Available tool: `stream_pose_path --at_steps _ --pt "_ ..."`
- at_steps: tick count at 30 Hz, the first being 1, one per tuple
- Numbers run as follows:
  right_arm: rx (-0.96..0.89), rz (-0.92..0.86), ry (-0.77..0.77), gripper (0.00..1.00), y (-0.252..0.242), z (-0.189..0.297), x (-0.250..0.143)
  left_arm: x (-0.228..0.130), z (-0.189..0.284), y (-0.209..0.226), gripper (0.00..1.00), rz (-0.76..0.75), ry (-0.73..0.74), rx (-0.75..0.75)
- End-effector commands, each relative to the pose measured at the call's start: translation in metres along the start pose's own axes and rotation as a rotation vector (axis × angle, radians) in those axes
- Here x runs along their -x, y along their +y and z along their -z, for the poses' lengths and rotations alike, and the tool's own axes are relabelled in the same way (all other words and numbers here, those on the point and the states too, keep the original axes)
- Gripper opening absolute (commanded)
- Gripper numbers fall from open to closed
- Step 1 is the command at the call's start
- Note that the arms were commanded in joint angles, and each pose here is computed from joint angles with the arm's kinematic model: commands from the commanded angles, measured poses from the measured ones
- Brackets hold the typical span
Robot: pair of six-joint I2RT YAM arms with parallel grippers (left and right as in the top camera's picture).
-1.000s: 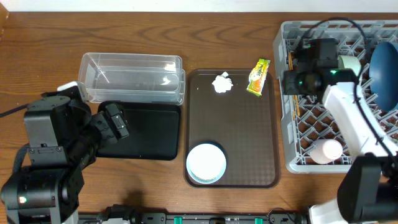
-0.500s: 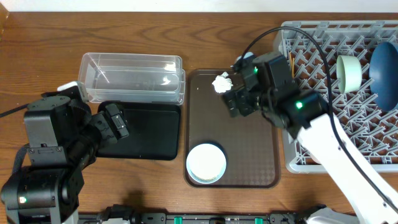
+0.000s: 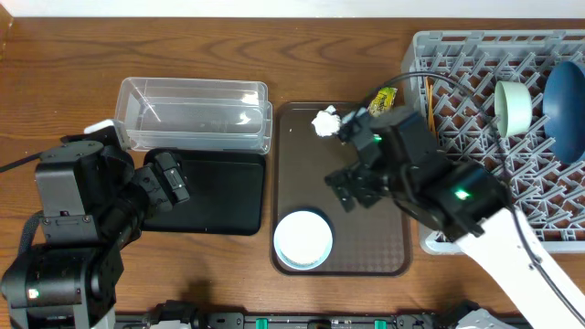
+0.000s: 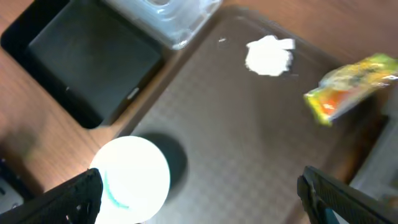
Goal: Sort waste into correct bins and load items into the dishwasher rack
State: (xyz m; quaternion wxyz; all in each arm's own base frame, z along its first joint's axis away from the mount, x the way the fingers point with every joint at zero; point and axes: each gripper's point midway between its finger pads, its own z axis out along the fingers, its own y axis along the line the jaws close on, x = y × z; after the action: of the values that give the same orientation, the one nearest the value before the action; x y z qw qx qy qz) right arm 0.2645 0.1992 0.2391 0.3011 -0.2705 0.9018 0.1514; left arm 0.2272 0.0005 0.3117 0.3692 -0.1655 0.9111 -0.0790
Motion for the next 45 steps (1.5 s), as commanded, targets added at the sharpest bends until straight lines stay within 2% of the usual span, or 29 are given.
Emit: stream_pose_path --at_steps 1,7,12,16,26,38,45 --pt "-0.085 -0.046 -0.153 0.99 -0.023 0.054 0.011 0.002 0.003 0.002 0.94 0.004 -0.012 0.012" --pt "-0.297 -0.077 -0.328 0.99 -0.065 0.123 0.002 0.002 0.003 0.002 0.94 0.004 -0.012 0.012" --pt "-0.415 -0.155 -0.402 0.99 -0.092 0.15 -0.035 0.002 0.003 0.002 0.95 0.004 -0.012 0.012" --pt "-0.461 -0.244 -0.423 0.99 -0.105 0.14 -0.08 0.002 0.003 0.002 0.94 0.004 -0.012 0.012" --pt "-0.573 -0.308 -0.59 0.99 -0.137 0.099 -0.137 0.002 0.003 0.002 0.94 0.004 -0.012 0.012" --pt "-0.446 -0.185 -0.745 0.99 -0.14 0.03 -0.146 0.002 0.003 0.002 0.94 0.004 -0.012 0.011" --pt "-0.486 -0.119 -0.86 0.99 -0.148 0.034 -0.135 0.002 0.003 0.002 0.94 0.004 -0.012 0.011"
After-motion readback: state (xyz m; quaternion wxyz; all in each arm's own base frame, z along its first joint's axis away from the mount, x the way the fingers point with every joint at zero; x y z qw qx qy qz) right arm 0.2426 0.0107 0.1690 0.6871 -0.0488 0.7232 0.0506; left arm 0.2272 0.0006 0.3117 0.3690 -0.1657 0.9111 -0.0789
